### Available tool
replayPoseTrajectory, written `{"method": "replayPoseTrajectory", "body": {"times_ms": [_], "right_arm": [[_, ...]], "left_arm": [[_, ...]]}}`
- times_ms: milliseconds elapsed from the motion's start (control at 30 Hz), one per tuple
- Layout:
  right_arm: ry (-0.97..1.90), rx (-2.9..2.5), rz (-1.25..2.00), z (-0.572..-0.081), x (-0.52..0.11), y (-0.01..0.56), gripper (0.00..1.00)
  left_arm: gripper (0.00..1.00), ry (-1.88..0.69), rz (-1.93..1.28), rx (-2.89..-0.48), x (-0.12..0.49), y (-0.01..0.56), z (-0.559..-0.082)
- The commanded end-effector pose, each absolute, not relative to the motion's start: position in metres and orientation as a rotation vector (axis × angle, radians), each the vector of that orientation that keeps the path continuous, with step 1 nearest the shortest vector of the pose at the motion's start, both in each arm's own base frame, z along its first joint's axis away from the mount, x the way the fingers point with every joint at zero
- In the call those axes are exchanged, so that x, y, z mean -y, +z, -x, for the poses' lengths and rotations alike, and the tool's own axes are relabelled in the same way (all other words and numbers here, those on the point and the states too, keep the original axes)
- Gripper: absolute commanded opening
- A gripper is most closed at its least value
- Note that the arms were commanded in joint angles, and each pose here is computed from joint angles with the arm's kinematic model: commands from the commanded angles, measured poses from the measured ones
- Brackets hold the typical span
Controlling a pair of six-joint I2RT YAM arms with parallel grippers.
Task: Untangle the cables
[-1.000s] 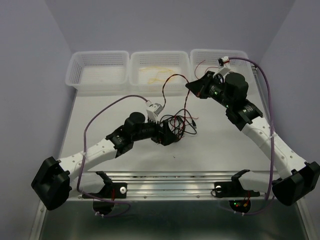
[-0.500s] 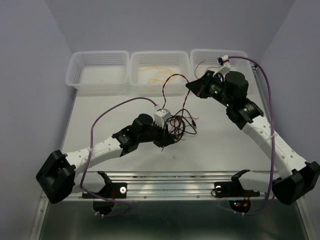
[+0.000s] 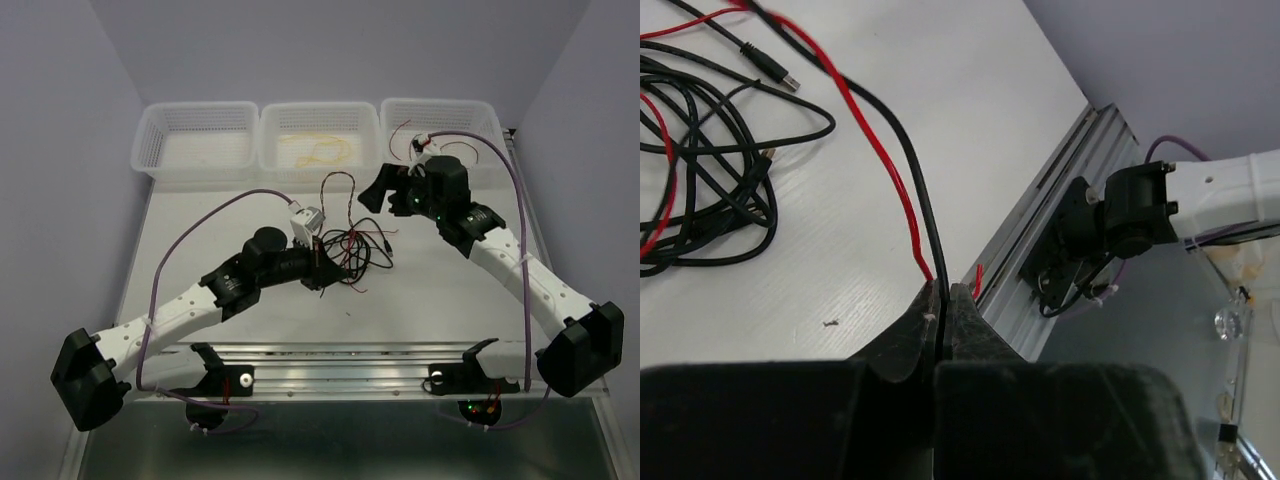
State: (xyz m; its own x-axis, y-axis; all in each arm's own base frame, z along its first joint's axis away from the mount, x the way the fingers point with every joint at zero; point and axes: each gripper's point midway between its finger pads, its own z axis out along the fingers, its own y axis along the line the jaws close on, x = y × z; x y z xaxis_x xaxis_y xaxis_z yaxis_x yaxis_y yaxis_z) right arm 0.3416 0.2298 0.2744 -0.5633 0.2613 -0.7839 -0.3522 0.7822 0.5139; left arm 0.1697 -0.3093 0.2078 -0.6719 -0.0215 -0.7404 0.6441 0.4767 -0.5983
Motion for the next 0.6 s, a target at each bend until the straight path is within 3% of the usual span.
{"method": "replayPoseTrajectory", "body": {"times_ms": [0,200,433,567], "right_arm": [[0.783,-1.986,0.099,-0.322,-0.218,0.274,1.00],[0.889,-1.939,0.179,-0.272,-0.212,0.274,1.00],[1.307,-1.858,0.486,-0.200,-0.247,0.272,1.00],[1.335,-1.747,0.689,-0.175,-0.247,0.273,1.00]], "left_arm": [[0.00,-1.282,-0.393,-1.970,0.313,0.250,-0.176],[0.00,-1.312,-0.261,-2.001,0.316,0.257,-0.183],[0.00,-1.330,-0.168,-1.974,0.318,0.262,-0.193],[0.00,-1.342,-0.125,-1.982,0.319,0.264,-0.196]]}}
